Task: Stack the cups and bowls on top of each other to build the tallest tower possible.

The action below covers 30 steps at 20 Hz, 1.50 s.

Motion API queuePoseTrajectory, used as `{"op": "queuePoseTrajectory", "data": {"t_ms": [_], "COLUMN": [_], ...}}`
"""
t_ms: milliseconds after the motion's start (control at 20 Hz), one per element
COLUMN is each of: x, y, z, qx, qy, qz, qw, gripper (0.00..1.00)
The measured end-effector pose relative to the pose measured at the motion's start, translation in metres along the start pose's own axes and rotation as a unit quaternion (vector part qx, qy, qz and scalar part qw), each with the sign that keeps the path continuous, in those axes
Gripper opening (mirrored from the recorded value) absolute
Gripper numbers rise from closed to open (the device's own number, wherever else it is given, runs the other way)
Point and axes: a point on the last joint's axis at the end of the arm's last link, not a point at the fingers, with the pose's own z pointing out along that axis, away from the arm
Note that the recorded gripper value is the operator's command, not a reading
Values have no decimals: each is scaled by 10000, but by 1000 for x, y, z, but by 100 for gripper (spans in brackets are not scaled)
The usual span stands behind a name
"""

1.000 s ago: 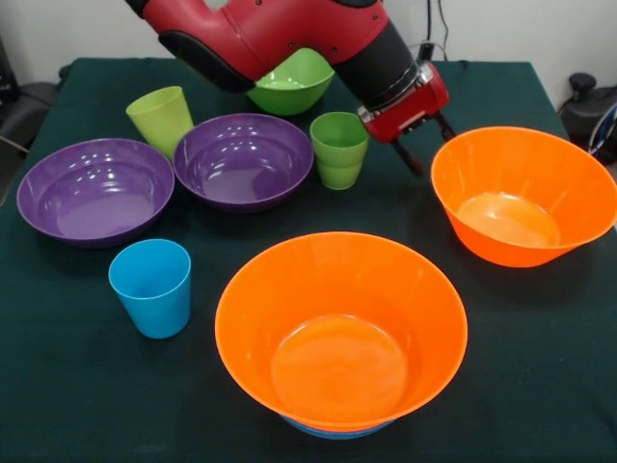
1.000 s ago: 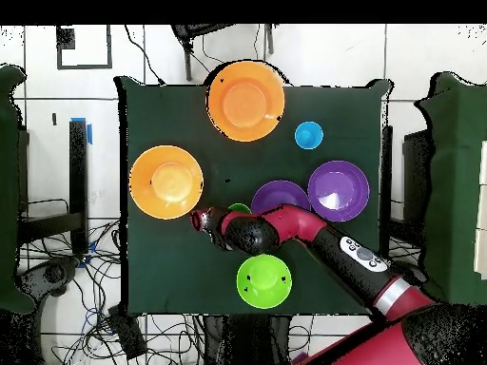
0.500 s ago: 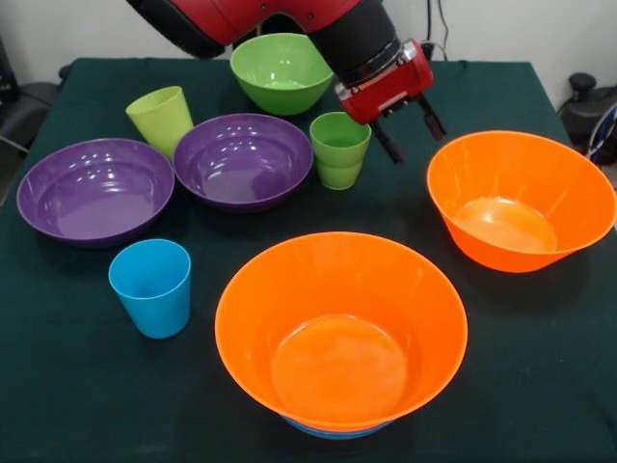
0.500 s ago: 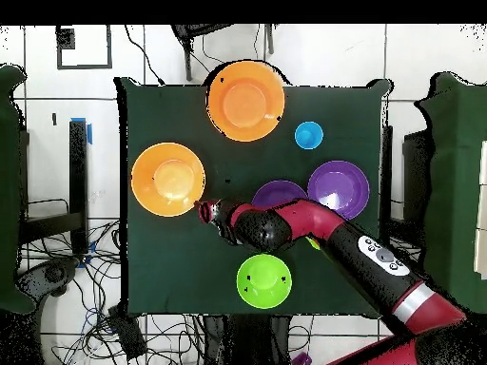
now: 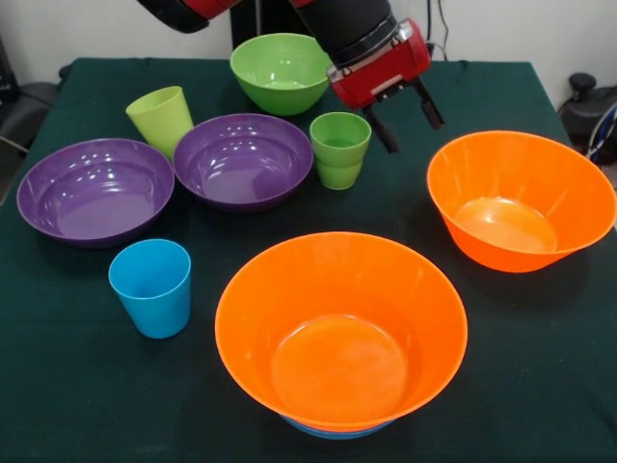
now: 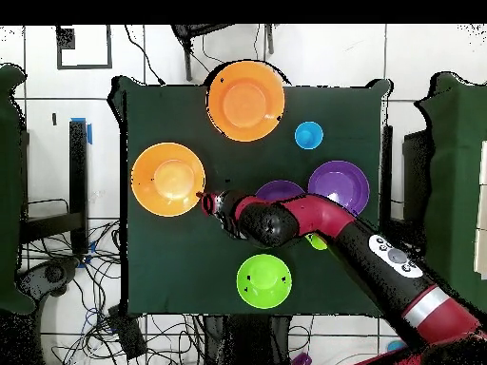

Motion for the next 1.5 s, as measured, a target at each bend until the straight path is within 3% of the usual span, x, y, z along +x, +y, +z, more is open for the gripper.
{"op": "queuePoseTrajectory", "data": {"t_ms": [300, 850, 1500], "x": [-1, 1, -35], "y": [2, 11, 22], "z": [1, 13, 6], "qx": [-66, -402, -688], "qy": [19, 110, -177], "qz": [102, 457, 656], "qw": [9999, 9981, 9953], "gripper": [100, 100, 100]}}
